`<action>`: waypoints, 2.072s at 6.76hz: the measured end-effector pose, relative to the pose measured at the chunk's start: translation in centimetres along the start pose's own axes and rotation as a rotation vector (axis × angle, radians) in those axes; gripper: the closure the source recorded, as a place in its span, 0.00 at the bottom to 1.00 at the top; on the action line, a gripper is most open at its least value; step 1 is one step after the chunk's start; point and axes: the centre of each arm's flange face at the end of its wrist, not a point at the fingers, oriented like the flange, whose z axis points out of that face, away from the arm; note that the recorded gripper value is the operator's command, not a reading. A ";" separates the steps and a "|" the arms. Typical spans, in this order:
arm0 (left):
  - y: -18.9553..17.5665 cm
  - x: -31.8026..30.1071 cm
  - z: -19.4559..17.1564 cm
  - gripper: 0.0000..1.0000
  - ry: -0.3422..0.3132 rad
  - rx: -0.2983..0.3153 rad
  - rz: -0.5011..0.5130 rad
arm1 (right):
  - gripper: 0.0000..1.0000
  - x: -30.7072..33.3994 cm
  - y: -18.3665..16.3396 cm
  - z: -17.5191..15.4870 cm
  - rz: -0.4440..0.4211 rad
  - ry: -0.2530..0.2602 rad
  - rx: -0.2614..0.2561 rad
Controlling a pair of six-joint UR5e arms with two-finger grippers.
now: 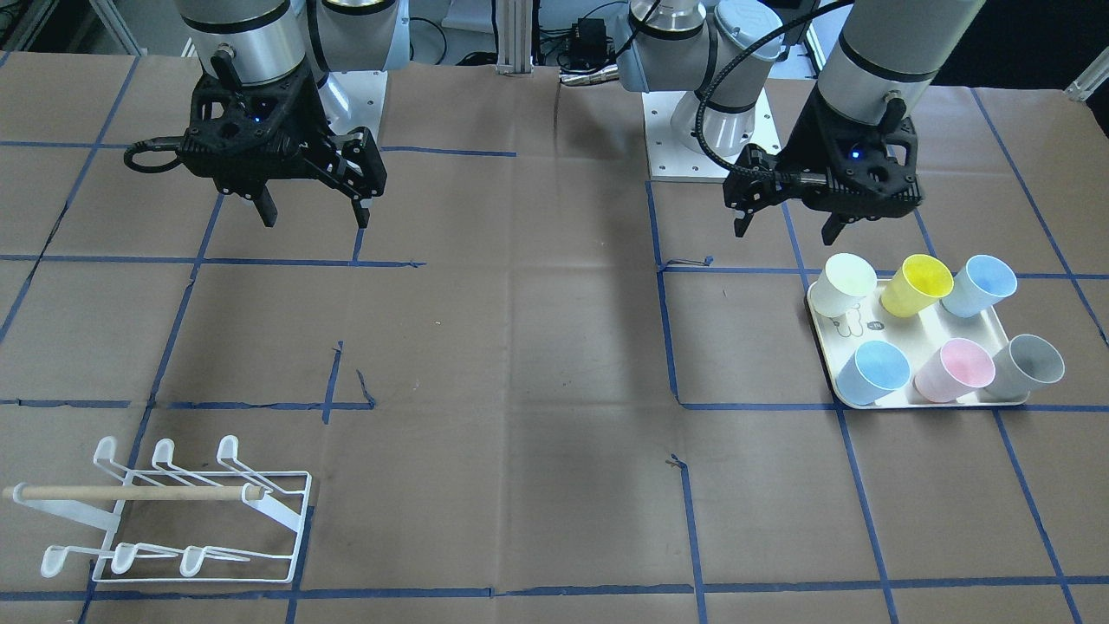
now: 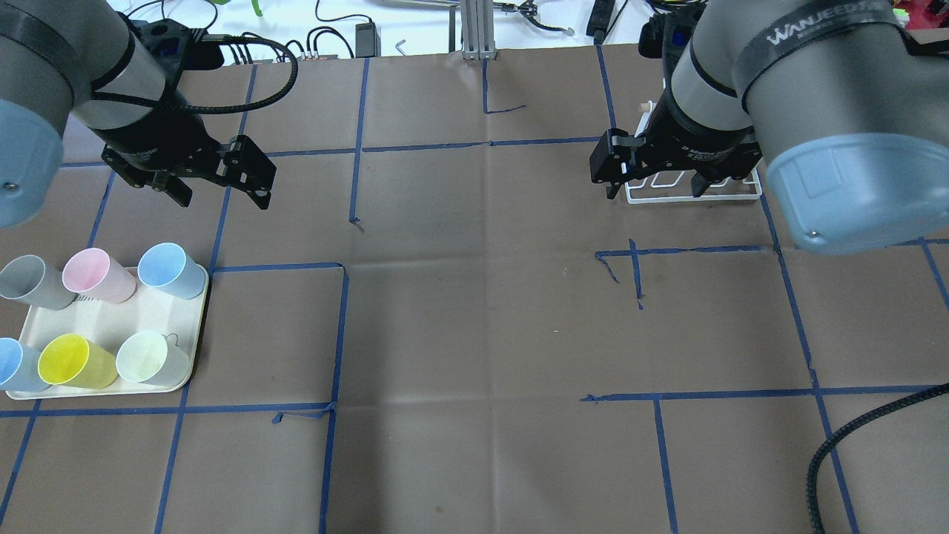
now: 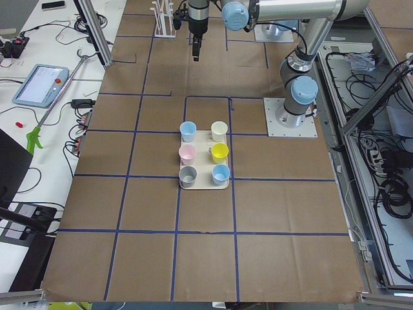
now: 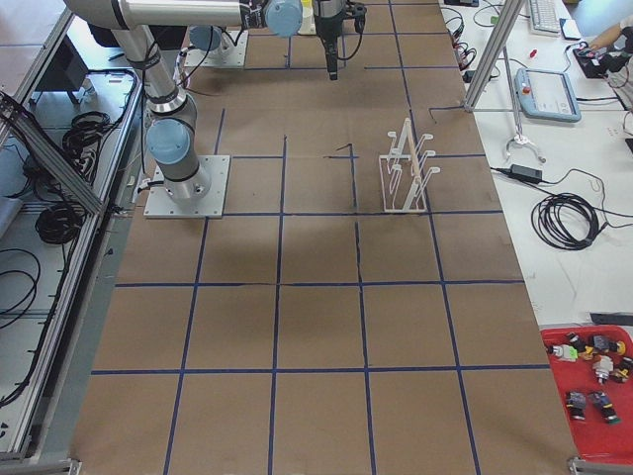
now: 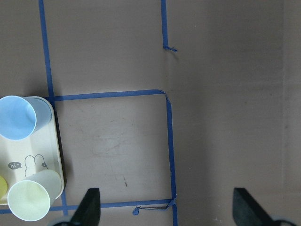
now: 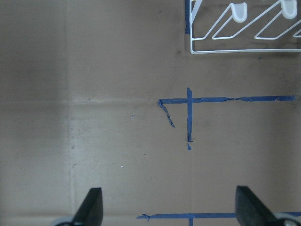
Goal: Transfer IKEA cup to right arm and place on rack
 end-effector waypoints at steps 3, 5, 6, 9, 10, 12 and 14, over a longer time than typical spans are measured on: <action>0.7 -12.2 0.3 0.00 0.000 -0.011 -0.034 | 0.00 0.0 0.0 0.0 -0.001 -0.002 0.000; 1.6 -17.3 1.0 0.00 0.006 -0.025 -0.032 | 0.00 0.0 0.0 0.0 -0.001 -0.002 -0.001; 1.6 -17.9 1.7 0.00 0.013 -0.034 -0.036 | 0.00 0.0 0.0 0.0 -0.001 -0.001 -0.002; 2.0 -17.9 6.8 0.00 0.019 -0.027 -0.051 | 0.00 0.0 0.0 0.1 -0.001 -0.001 -0.003; 2.1 -17.9 9.4 0.00 0.010 -0.012 -0.051 | 0.00 0.0 0.0 0.1 0.000 -0.001 -0.003; 1.2 -18.4 14.2 0.01 0.004 -0.005 -0.049 | 0.00 0.0 0.0 0.1 -0.001 -0.001 -0.002; 0.2 -19.1 18.5 0.01 0.011 -0.016 -0.047 | 0.00 0.0 0.0 0.0 -0.002 -0.001 0.000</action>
